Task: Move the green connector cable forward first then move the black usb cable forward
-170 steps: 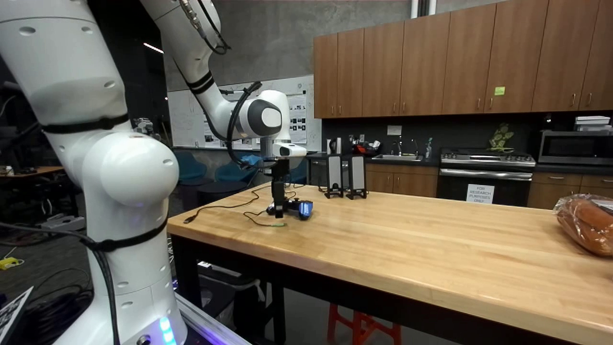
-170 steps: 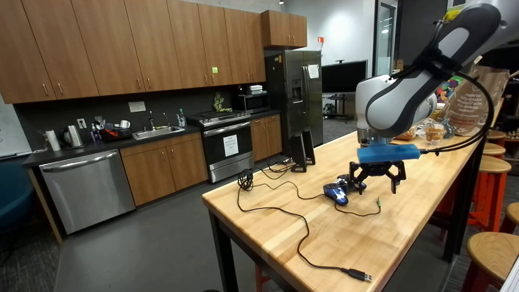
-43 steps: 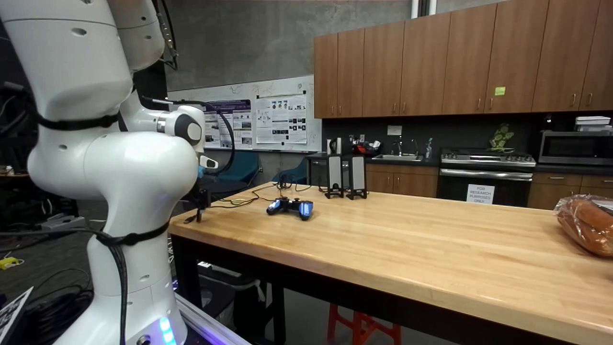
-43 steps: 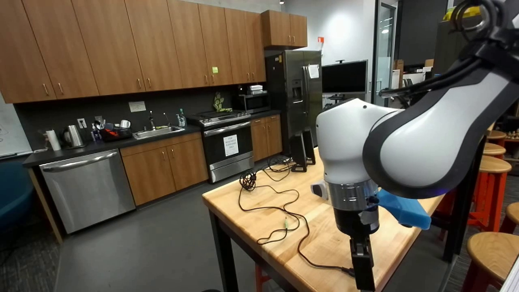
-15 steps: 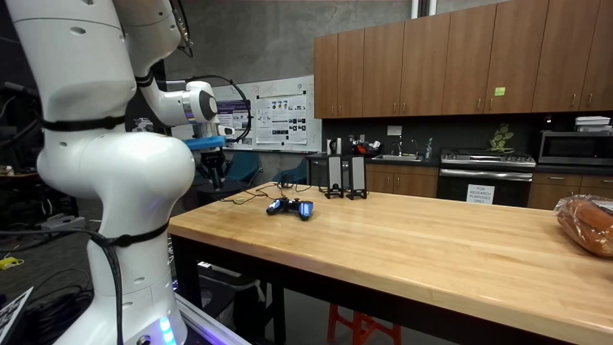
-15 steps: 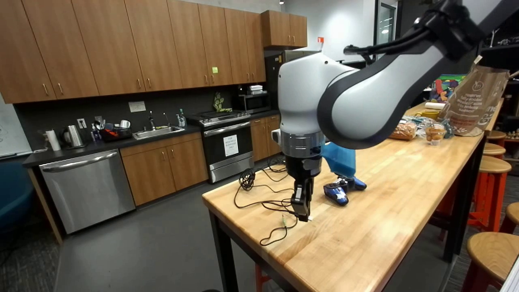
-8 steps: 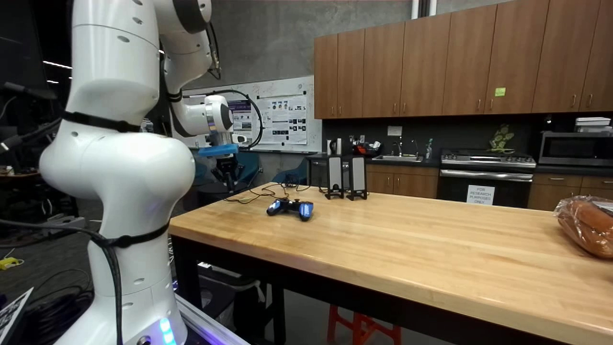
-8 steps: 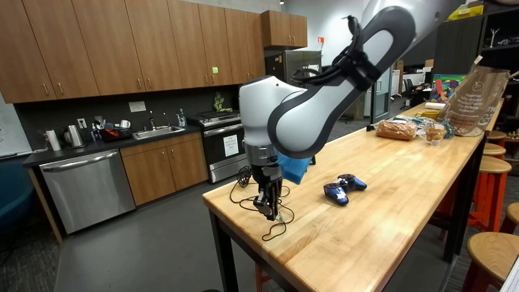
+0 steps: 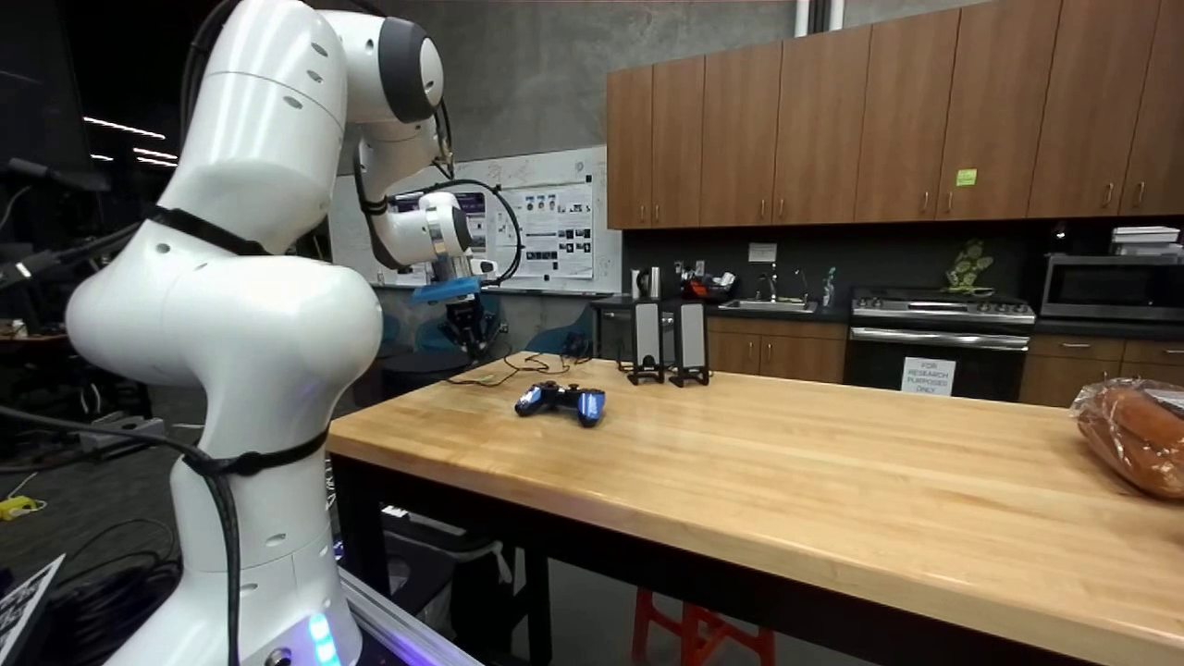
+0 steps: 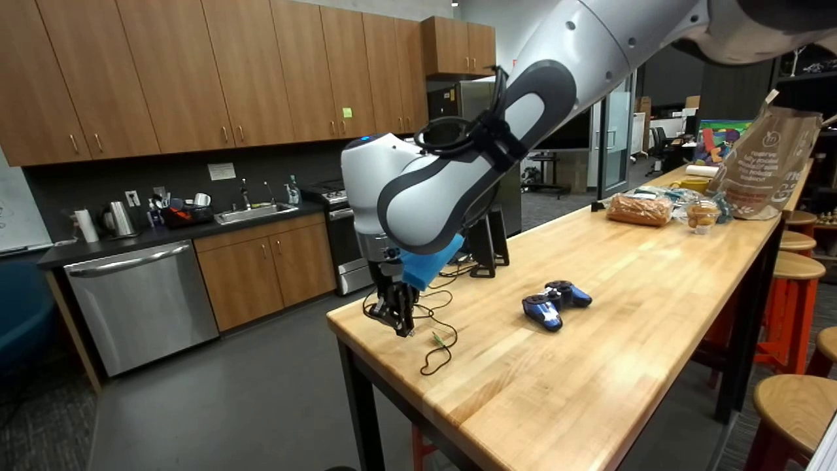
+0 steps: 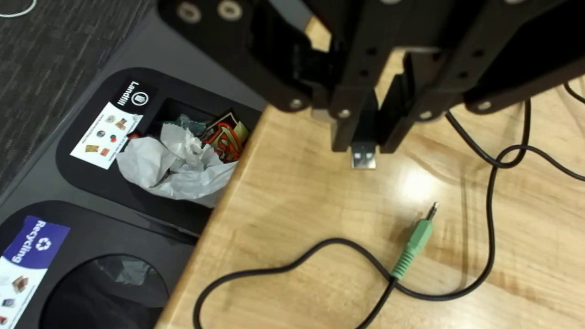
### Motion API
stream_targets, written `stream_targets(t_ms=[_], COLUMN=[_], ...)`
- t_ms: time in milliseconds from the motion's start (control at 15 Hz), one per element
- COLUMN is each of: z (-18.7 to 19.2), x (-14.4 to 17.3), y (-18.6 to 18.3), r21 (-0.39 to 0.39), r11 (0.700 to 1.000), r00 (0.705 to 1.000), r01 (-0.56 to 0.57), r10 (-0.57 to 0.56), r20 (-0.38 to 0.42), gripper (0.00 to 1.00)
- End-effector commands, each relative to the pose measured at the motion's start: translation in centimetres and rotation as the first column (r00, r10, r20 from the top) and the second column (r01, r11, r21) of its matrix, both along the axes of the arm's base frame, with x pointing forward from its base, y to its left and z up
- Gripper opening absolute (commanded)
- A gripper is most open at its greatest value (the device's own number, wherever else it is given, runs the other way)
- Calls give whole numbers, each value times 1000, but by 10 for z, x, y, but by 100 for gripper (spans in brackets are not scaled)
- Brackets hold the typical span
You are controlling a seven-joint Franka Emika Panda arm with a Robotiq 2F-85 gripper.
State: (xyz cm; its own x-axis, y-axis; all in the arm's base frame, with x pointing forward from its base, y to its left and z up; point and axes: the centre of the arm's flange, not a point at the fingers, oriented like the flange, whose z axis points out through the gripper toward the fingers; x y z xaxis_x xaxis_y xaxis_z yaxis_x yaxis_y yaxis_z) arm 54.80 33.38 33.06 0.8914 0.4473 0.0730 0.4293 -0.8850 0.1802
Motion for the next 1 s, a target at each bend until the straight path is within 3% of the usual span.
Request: stream_targets(t_ms=[0,333,400,533,933], z=[13,7,5,3,1], x=[8,4,4,2,-1], y=[-5,-24,-25,-28,-27], r21=[-58,-95,-99,-105,-109], r11=[996,982,980,975,968], r00=[998,987,985,980,974], r01=[68,161,174,196,226], r10=[-67,-161,-175,-197,-228], r20=[21,1,-3,-5,-8], gripper=[5,6,44,47,86])
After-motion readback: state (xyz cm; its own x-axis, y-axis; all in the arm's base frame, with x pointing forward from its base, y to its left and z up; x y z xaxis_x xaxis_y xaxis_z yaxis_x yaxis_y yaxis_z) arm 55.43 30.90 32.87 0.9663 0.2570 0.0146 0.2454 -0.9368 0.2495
